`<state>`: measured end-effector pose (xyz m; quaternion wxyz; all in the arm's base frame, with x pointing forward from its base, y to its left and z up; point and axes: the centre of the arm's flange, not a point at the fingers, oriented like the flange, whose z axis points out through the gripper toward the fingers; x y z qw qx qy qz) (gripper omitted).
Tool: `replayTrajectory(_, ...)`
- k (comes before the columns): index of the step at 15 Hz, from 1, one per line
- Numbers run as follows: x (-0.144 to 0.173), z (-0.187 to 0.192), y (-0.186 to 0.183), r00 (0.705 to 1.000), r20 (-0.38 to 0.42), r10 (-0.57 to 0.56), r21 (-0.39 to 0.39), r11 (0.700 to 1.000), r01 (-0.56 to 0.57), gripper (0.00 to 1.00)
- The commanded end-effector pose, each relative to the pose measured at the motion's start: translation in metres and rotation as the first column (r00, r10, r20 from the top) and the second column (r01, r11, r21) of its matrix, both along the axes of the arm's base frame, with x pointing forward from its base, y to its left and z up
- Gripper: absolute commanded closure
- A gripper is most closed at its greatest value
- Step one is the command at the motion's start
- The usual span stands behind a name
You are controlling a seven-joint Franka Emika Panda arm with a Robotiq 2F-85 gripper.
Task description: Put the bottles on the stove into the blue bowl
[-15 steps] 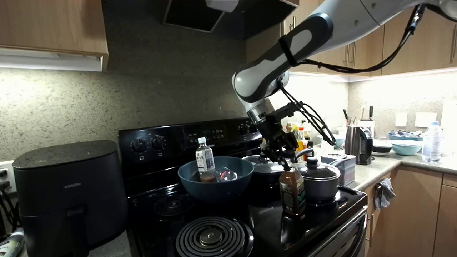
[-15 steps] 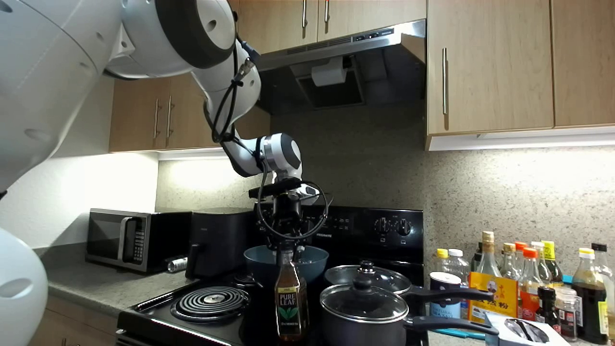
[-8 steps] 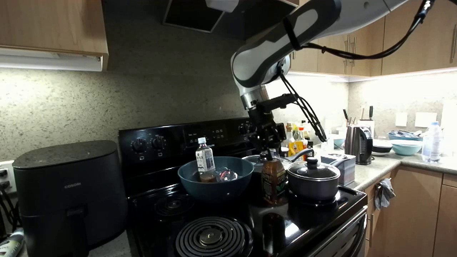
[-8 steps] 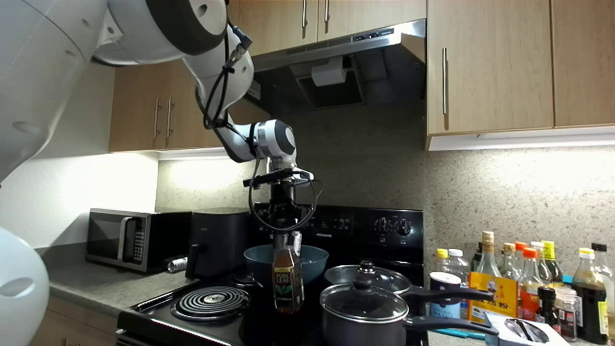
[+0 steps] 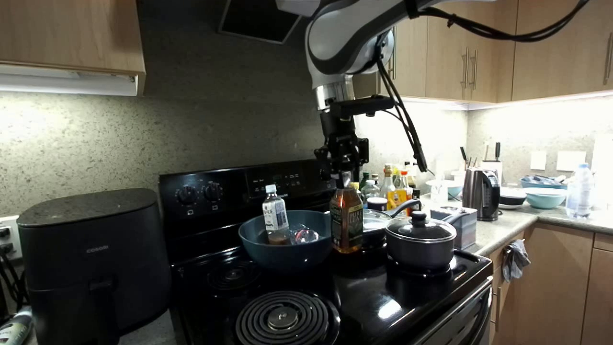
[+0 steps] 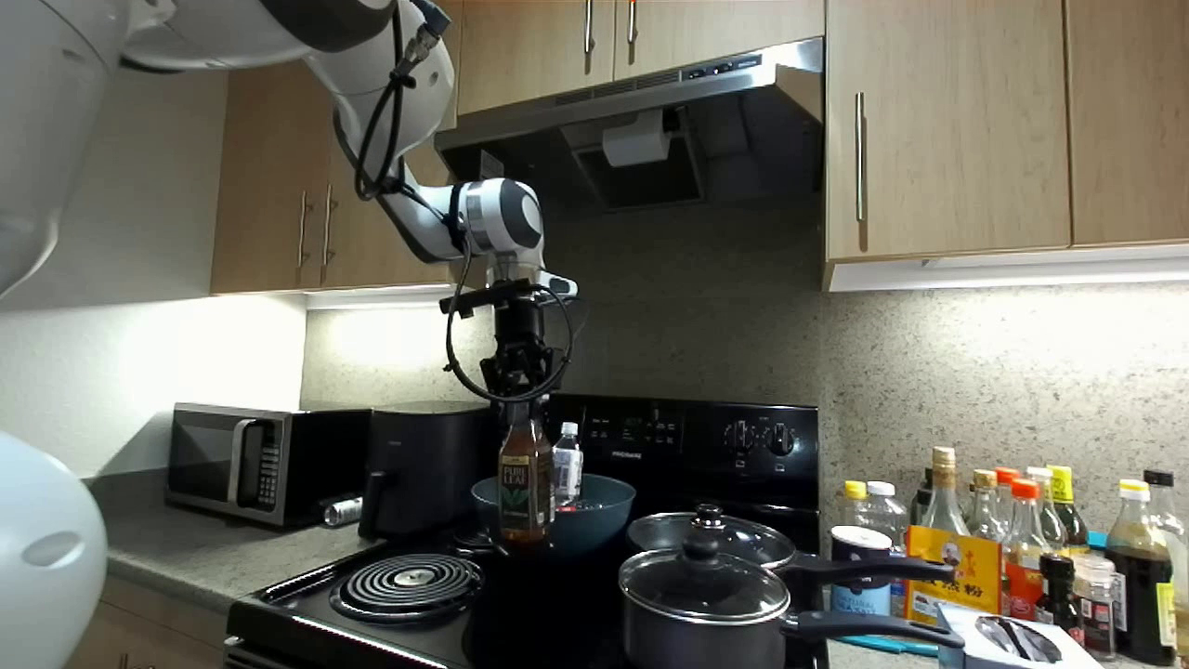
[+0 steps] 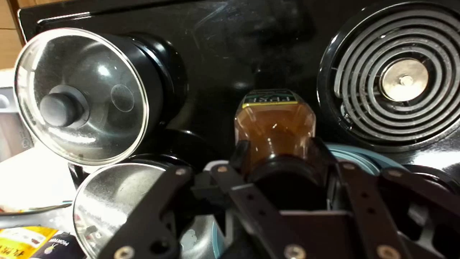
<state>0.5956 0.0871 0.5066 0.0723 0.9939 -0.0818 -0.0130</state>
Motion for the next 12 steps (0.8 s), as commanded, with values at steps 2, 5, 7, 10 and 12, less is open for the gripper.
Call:
replayTrajectory(2, -0.006, 0.023, 0.024, 0.99, 0.126, -0.067, -0.013, 0.998, 0.069, 0.81)
replayTrajectory(5, 0.008, 0.028, 0.049, 0.976, 0.201, -0.082, -0.032, 0.995, 0.09, 0.81)
replayTrajectory(7, 0.015, 0.03, 0.063, 0.968, 0.233, -0.093, -0.048, 0.993, 0.107, 0.81)
replayTrajectory(10, 0.022, 0.035, 0.081, 0.959, 0.263, -0.107, -0.064, 0.99, 0.128, 0.81)
replayTrajectory(12, 0.026, 0.039, 0.09, 0.953, 0.281, -0.117, -0.067, 0.988, 0.141, 0.81)
